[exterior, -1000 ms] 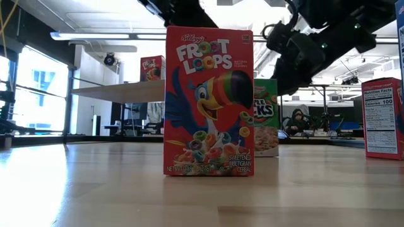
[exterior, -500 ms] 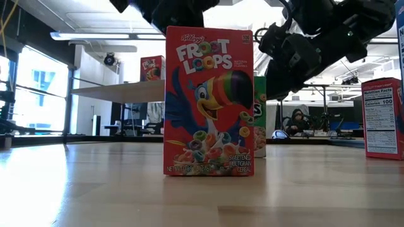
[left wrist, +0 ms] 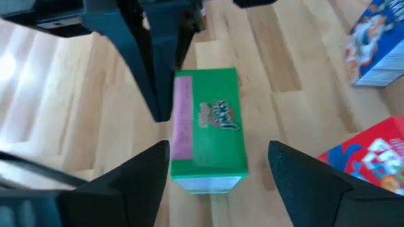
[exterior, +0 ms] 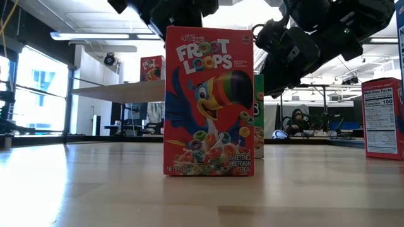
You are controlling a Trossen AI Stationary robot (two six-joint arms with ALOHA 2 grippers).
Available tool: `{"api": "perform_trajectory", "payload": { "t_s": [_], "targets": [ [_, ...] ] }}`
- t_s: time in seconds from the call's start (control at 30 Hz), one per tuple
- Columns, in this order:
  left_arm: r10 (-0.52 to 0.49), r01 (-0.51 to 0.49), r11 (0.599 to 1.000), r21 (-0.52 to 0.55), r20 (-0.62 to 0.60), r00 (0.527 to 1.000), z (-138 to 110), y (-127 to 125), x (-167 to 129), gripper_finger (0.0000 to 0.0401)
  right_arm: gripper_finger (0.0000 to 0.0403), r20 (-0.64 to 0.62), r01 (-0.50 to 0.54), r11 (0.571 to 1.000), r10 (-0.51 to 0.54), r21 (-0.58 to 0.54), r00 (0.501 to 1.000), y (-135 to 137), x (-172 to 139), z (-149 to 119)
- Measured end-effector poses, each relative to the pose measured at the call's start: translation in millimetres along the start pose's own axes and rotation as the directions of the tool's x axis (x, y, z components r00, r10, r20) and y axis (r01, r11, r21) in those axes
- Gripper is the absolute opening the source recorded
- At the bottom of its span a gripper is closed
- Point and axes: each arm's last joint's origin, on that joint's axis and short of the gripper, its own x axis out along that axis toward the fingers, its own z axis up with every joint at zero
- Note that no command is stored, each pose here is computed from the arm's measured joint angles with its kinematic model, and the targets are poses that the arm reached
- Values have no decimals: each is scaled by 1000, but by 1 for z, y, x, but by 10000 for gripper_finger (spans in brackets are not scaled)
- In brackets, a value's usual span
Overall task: Stack cereal on shelf
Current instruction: Put the right green cereal box on the shelf aligned with the other green cereal box
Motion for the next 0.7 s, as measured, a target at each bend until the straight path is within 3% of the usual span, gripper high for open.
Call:
{"api": "perform_trajectory", "payload": {
  "t_s": [0.43, 0.7],
  "targets": [
    [40, -40, 999, 28, -10, 999, -7, 0, 20, 258, 0, 5, -1, 1000, 1, -3, 1000, 0, 0, 0],
    [11, -11, 1000, 28, -6, 1000, -7, -1, 20, 203, 0, 5, -1, 1000, 1, -2, 1000, 0, 0, 0]
  ]
}}
